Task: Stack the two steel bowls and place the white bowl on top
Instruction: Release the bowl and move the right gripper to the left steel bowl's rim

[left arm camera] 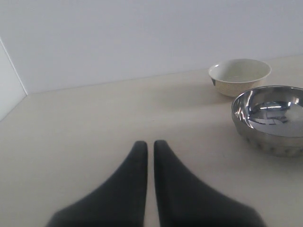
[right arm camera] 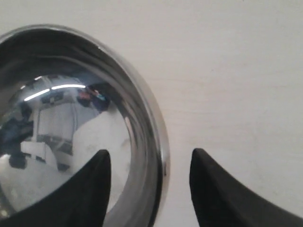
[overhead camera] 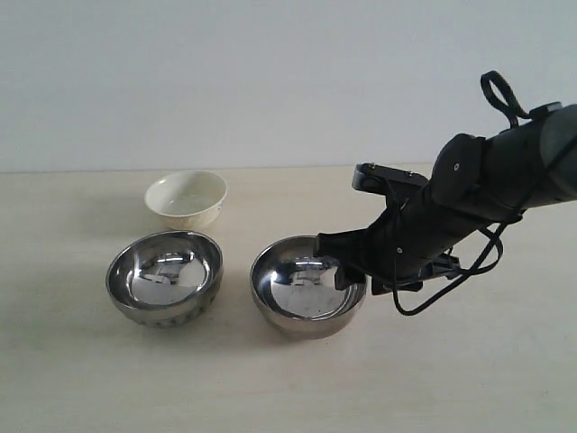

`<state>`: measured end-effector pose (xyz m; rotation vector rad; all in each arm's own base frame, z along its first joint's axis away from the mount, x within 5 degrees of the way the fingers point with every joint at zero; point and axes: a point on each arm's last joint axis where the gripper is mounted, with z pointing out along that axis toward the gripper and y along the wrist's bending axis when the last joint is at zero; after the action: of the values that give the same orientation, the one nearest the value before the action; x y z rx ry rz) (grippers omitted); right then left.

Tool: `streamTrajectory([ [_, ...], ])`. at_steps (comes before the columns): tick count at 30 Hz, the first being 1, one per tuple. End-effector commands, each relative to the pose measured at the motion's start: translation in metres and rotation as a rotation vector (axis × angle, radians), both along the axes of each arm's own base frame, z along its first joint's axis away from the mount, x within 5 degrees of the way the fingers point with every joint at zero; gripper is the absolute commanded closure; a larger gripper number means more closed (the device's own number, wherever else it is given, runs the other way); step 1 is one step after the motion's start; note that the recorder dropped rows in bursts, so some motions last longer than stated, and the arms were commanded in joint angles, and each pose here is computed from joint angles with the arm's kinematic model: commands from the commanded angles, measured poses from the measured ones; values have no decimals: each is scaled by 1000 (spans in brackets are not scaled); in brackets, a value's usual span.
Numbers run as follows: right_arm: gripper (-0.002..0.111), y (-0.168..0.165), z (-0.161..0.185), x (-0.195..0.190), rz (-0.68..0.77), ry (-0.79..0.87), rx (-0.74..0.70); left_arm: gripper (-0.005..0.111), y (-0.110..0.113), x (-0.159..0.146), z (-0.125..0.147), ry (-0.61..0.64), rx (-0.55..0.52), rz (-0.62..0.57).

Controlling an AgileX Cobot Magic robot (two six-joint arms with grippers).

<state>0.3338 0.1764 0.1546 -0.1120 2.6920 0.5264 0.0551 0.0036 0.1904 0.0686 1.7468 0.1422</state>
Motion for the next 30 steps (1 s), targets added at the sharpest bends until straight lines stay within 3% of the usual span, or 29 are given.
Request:
streamTrajectory([
  [1,62,-2,26,-4,29,-51,14,103,0,0,0,-8,-16,3],
  [8,62,-8,77,-16,80,-178,19,103,0,0,0,-8,-16,3],
  [13,62,-4,108,-15,174,-168,-16,103,0,0,0,-8,-16,3],
  [19,62,34,130,-15,304,-286,-50,103,0,0,0,-8,-16,3],
  [30,62,102,107,5,431,-286,-145,103,0,0,0,-8,-16,3],
])
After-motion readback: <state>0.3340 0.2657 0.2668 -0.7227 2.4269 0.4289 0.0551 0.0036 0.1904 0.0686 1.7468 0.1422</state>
